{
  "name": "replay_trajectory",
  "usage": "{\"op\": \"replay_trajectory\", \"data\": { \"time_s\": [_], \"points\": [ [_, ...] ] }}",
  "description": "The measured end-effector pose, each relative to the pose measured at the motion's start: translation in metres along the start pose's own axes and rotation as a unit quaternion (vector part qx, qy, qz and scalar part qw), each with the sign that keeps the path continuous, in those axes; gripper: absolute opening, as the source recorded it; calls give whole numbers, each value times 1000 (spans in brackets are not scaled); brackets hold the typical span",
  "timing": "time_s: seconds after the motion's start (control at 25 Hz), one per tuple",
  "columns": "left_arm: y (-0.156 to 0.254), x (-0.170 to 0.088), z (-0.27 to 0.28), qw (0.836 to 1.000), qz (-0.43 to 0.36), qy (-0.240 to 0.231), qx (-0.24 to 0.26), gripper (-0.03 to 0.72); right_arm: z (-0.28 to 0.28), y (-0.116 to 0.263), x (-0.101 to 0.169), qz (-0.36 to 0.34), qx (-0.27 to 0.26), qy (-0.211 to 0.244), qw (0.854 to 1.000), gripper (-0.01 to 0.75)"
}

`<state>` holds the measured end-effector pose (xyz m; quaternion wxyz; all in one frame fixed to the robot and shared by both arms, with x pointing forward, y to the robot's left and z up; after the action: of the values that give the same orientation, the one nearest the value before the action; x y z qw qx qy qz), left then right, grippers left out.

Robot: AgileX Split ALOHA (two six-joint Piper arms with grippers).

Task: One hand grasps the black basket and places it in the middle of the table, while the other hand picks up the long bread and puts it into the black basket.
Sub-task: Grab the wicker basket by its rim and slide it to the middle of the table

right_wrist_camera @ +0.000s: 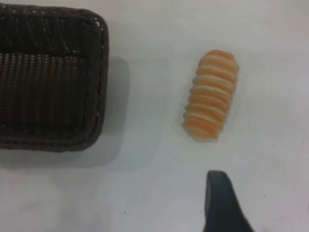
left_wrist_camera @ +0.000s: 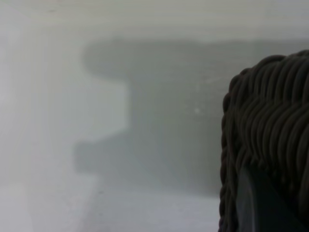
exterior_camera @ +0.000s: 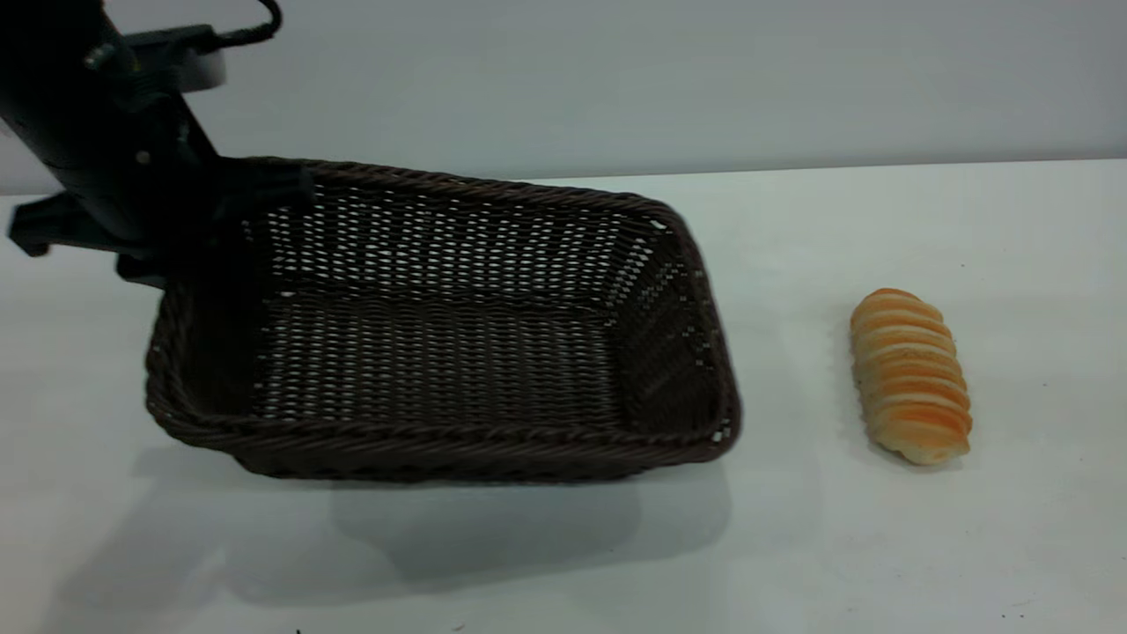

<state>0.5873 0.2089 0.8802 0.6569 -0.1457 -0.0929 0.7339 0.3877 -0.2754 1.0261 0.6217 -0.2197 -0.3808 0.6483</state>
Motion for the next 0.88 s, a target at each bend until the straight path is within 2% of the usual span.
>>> {"op": "replay_trajectory", "data": {
  "time_s": [0.28,0.88],
  "points": [
    [15,-6,-34,999,-5,25,46,134,0,0,0,0,1,-1,1000,412],
    [18,-9,-50,998,-9,36,55,134,0,-1,3,-2,-2,-12,1000,412]
  ]
}}
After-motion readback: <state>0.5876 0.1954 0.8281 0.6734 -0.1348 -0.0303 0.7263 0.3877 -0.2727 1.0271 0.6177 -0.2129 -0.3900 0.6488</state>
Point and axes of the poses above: a point on each arm's last joint axis where the gripper is mounted, z pointing back along that axis away from the gripper, x along the wrist's bending axis when the last joint is at zero, y = z × x, the point moved 3 cm from there along -z, pointing out along that axis toward the gripper, and after that the axes turned 1 degree about -z, right-handed, at the moved point
